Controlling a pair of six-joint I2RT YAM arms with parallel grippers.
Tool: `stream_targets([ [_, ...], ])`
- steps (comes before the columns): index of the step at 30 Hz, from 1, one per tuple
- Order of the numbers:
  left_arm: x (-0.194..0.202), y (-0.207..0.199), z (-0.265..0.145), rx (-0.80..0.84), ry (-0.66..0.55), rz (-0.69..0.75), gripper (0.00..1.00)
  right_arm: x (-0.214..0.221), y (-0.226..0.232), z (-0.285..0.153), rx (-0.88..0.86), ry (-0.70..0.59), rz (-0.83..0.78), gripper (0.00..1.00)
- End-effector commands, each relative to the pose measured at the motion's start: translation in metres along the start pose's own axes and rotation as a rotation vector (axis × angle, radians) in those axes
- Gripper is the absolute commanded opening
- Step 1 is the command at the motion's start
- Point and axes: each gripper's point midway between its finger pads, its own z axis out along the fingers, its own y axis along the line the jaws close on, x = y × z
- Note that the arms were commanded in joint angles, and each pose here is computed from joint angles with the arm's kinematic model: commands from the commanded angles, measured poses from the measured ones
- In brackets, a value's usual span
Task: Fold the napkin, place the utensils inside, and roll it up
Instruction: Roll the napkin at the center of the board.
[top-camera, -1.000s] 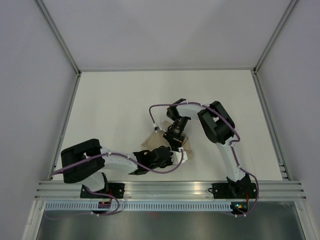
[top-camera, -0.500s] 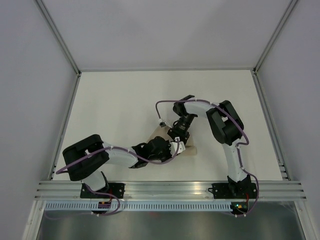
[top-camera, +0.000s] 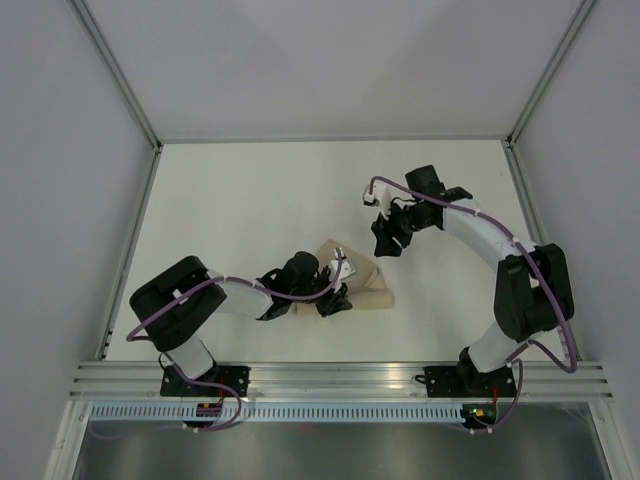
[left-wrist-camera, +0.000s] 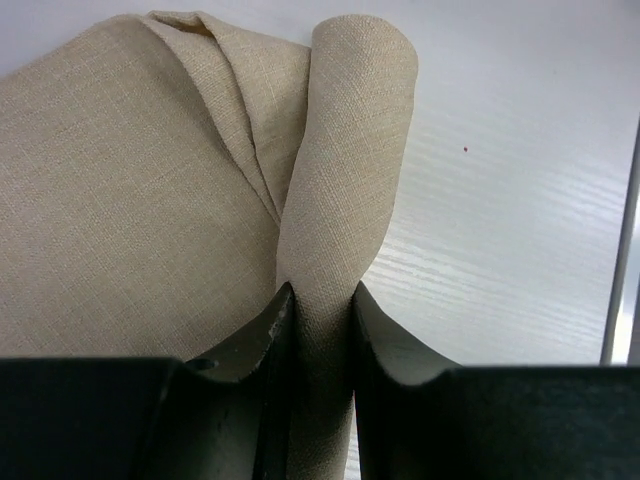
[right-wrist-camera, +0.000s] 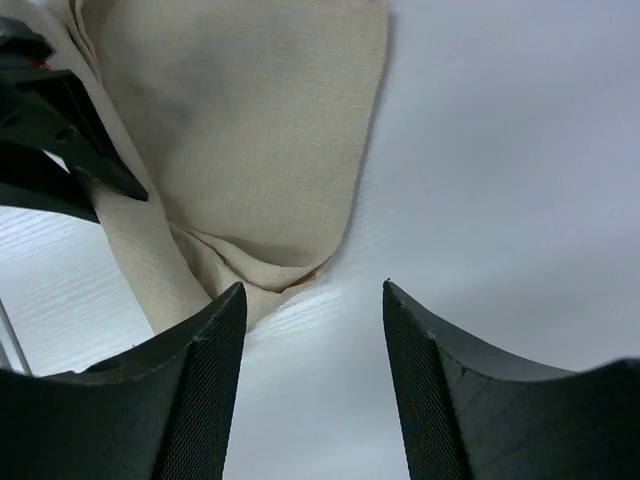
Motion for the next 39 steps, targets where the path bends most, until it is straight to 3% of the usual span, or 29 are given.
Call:
stream_targets([
  [1, 0.031, -0.026, 0.001, 0.124, 0.074, -0.209, 0.02, -0.01, 0.006, -0.003, 0.056, -0.101, -0.179, 0.62],
  [9, 0.033, -0.029, 0.003, 0.139, -0.001, -0.379, 0.02, 0.039, 0.062, 0.012, 0.044, -0.063, -0.418, 0.64],
  [13, 0.045, -0.031, 0.006, 0.164, 0.01, -0.441, 0.02, 0.041, 0.091, 0.025, 0.066, -0.065, -0.565, 0.67],
  [25, 0.05, -0.028, 0.003, 0.188, -0.008, -0.518, 0.02, 0.062, 0.131, 0.059, 0.048, 0.013, -0.712, 0.69],
  [30, 0.049, -0.029, 0.002, 0.204, -0.015, -0.527, 0.02, 0.073, 0.124, 0.065, 0.099, 0.053, -0.738, 0.66],
  [36, 0.038, -0.033, 0.0, 0.252, -0.045, -0.525, 0.02, 0.088, 0.117, 0.076, 0.118, 0.115, -0.761, 0.5],
  [37, 0.034, -0.034, -0.001, 0.258, -0.053, -0.522, 0.02, 0.089, 0.116, 0.077, 0.122, 0.12, -0.762, 0.37],
  [39, 0.027, -0.033, -0.001, 0.261, -0.07, -0.513, 0.08, 0.094, 0.114, 0.079, 0.123, 0.139, -0.761, 0.28],
])
